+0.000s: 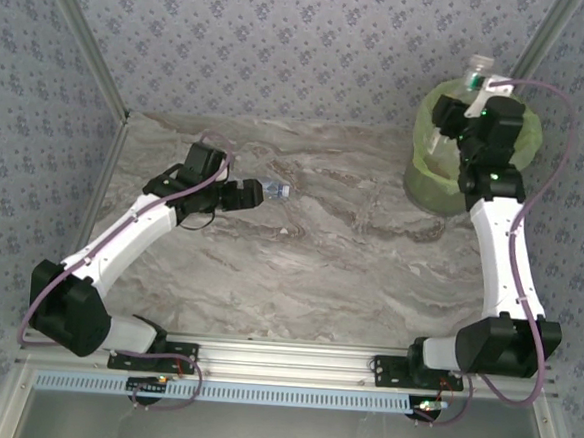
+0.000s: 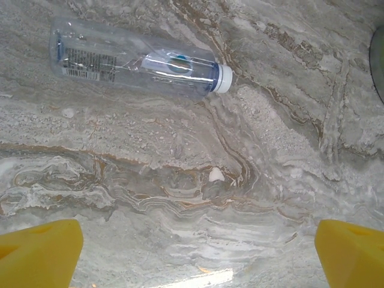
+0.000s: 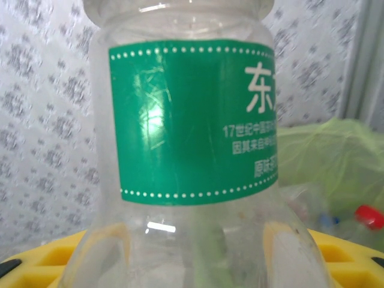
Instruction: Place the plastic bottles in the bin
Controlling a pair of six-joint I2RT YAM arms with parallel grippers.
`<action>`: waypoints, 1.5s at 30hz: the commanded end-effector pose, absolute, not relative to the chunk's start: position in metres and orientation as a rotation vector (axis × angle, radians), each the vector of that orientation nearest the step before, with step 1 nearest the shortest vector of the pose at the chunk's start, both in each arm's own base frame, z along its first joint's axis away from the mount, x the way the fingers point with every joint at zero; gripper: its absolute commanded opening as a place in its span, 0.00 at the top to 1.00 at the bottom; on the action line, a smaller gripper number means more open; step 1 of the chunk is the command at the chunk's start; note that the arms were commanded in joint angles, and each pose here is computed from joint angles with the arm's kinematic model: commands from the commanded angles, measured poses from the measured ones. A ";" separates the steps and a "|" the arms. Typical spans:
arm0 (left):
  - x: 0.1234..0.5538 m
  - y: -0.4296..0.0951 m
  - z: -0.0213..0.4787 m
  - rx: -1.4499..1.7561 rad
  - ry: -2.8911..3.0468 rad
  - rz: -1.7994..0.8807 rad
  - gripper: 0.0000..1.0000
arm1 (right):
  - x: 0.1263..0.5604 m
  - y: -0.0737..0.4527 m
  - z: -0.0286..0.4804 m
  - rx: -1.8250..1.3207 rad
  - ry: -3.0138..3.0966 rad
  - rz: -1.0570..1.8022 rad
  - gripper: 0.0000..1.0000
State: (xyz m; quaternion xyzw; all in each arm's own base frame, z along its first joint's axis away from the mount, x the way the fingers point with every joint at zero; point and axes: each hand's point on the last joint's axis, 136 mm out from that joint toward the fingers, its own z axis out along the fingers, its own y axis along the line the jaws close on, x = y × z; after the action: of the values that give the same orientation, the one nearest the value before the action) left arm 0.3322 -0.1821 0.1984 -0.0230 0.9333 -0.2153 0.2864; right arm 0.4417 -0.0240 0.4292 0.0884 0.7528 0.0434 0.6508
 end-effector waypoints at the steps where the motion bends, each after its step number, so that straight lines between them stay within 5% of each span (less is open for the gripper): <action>1: 0.333 -0.182 0.218 -0.051 2.459 -0.603 0.01 | 0.443 -0.048 0.448 0.246 1.680 0.100 1.00; 11: 0.331 -0.181 0.225 -0.043 2.441 -0.609 0.01 | 0.472 -0.105 0.451 0.319 1.554 -0.154 0.97; 29: 0.330 -0.177 0.230 -0.041 2.423 -0.601 0.01 | 0.517 -0.165 0.380 0.351 1.716 -0.440 0.84; 38: 0.331 -0.176 0.229 -0.046 2.426 -0.598 0.01 | 0.516 -0.178 0.337 0.343 1.998 -0.488 0.41; 45: 0.331 -0.176 0.227 -0.050 2.432 -0.597 0.01 | 0.496 -0.188 0.357 0.435 1.945 -0.586 0.07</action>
State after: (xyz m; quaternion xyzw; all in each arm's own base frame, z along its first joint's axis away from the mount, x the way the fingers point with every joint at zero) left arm 0.3300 -0.1768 0.2128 -0.0251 0.9275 -0.2209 0.3006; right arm 0.5143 -0.1806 0.3379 0.1594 0.8165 -0.2173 0.5105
